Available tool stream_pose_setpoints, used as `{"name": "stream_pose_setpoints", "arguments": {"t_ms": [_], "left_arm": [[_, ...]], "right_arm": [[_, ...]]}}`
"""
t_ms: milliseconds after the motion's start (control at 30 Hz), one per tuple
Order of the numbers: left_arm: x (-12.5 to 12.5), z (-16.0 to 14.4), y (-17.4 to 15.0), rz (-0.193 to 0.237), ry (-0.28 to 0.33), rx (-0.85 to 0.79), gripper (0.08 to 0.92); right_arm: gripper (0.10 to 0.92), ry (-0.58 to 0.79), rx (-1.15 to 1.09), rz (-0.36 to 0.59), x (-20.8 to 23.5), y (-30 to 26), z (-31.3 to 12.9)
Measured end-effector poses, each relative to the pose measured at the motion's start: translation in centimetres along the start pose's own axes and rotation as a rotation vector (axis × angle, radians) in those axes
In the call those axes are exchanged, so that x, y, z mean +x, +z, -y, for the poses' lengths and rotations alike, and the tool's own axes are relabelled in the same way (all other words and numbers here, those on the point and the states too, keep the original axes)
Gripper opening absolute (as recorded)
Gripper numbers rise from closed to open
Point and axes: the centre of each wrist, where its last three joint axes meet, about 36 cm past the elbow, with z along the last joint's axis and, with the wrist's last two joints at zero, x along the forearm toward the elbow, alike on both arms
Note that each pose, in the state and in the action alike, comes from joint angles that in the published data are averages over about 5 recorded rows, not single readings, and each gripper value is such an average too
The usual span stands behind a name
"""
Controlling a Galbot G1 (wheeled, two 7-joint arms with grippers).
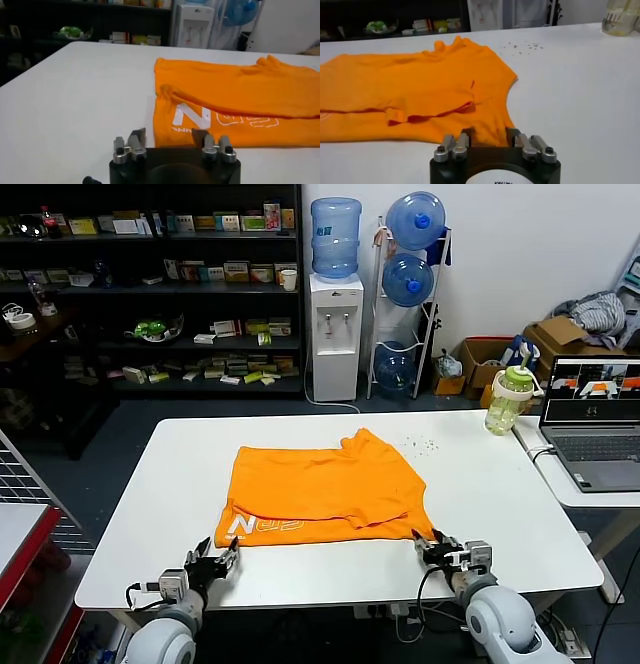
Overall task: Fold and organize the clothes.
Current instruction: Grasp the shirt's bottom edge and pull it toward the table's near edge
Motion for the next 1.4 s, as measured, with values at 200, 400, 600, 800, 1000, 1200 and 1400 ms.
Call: {"name": "stream_pose_setpoints", "arguments": {"t_ms": [200,400,600,800,1000,1200,1400], "left_arm": [[0.0,0.0,0.0,0.006,-0.002,0.001,0.42],[0.2,0.1,-0.2,0.009,-0.01,0.007,0.246],[1.3,-0.3,-0.8,-0.004,-0.022,0.025,0.1],[4.5,-0.9,-1.1,-0.062,-0.021,0.058,0.09],[8.2,-0.6,-1.0,-0.132,-0.007,0.079,0.09],[10.7,-0.2,-1.8,-0.166,0.005,0.079,0.147],[11.6,-0.4,-3.8,-0.139,0.027,0.073,0.32]], "right_arm": [[0.202,-0.004,-0.005,0.016,0.1,-0.2,-0.1],[0.124,-0.004,-0.007,0.025,0.7,-0.3,0.0],[0.124,0.003,0.0,0.01,2.6,-0.4,0.6],[0.124,0.011,0.02,-0.028,5.9,0.3,1.1],[0.13,0.023,0.03,-0.069,9.2,1.5,1.3],[0.267,0.022,0.041,-0.075,11.2,1.7,1.3],[0.44,0.001,0.053,-0.022,11.2,-0.5,1.2]]}}
